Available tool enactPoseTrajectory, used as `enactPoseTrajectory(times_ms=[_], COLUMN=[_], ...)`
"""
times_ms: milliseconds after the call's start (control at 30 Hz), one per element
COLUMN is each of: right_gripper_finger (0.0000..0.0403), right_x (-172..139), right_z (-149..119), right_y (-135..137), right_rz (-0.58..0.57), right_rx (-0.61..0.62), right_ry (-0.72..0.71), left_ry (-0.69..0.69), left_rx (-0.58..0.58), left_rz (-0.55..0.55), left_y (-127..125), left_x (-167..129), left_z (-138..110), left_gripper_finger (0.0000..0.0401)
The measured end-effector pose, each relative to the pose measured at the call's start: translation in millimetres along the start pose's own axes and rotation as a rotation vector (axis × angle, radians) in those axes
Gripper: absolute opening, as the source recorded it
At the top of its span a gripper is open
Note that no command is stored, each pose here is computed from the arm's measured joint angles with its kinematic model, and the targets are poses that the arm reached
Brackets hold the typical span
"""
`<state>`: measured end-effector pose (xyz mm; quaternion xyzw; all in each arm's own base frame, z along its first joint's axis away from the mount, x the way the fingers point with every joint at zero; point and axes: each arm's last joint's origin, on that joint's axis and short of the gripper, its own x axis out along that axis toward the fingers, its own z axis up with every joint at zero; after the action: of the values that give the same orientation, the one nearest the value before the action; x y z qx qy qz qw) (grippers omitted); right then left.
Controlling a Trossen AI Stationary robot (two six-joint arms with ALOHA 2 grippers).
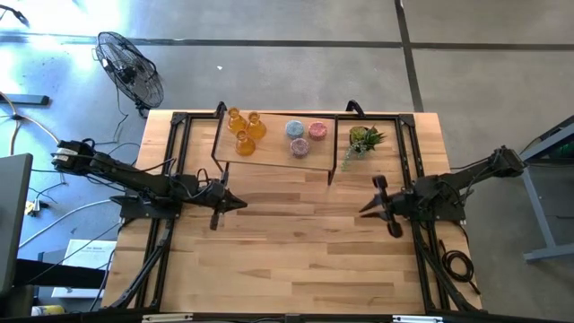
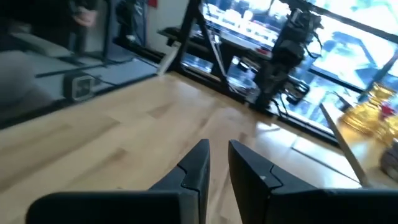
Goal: Pick & Place candle stick holders
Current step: Return to Home Position
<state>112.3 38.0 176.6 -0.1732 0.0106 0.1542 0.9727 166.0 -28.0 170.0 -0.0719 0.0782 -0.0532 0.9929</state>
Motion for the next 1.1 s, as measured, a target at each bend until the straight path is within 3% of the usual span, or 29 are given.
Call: enactPoseTrajectory(times_ms=[233,400,500,800,1000,1100], right_gripper_finger=[0.0056,0.0059,0.0063,0.0063,0.0062,0.0063], right_x=[-0.3,-0.3,-0.4,-0.6,-0.6,-0.4], right_z=[2.1,6.4,7.2,5.6,6.0,6.5], right_y=[-4.8,-2.3,-2.3,-6.5,-6.3,-4.8], right_rz=[-0.136,-0.030,-0.026,-0.166,-0.158,-0.102], right_rx=[0.107,-0.104,-0.121,-0.124,-0.073,0.073], right_ry=[0.002,-0.062,-0.073,-0.012,-0.022,-0.051], left_ry=[-0.001,0.000,0.000,0.001,0.001,-0.004], left_rx=[0.000,0.000,0.000,0.000,0.010,0.023], left_rz=[-0.001,-0.002,-0.007,-0.011,-0.018,-0.027], left_y=[0.0,-0.1,-0.2,-0.3,-0.6,-1.0], left_x=[0.0,0.0,0.0,0.0,0.1,0.1], left_z=[0.1,0.1,0.1,0.1,0.3,0.9], left_gripper_finger=[0.0001,0.0001,0.0001,0.0001,0.0001,0.0001])
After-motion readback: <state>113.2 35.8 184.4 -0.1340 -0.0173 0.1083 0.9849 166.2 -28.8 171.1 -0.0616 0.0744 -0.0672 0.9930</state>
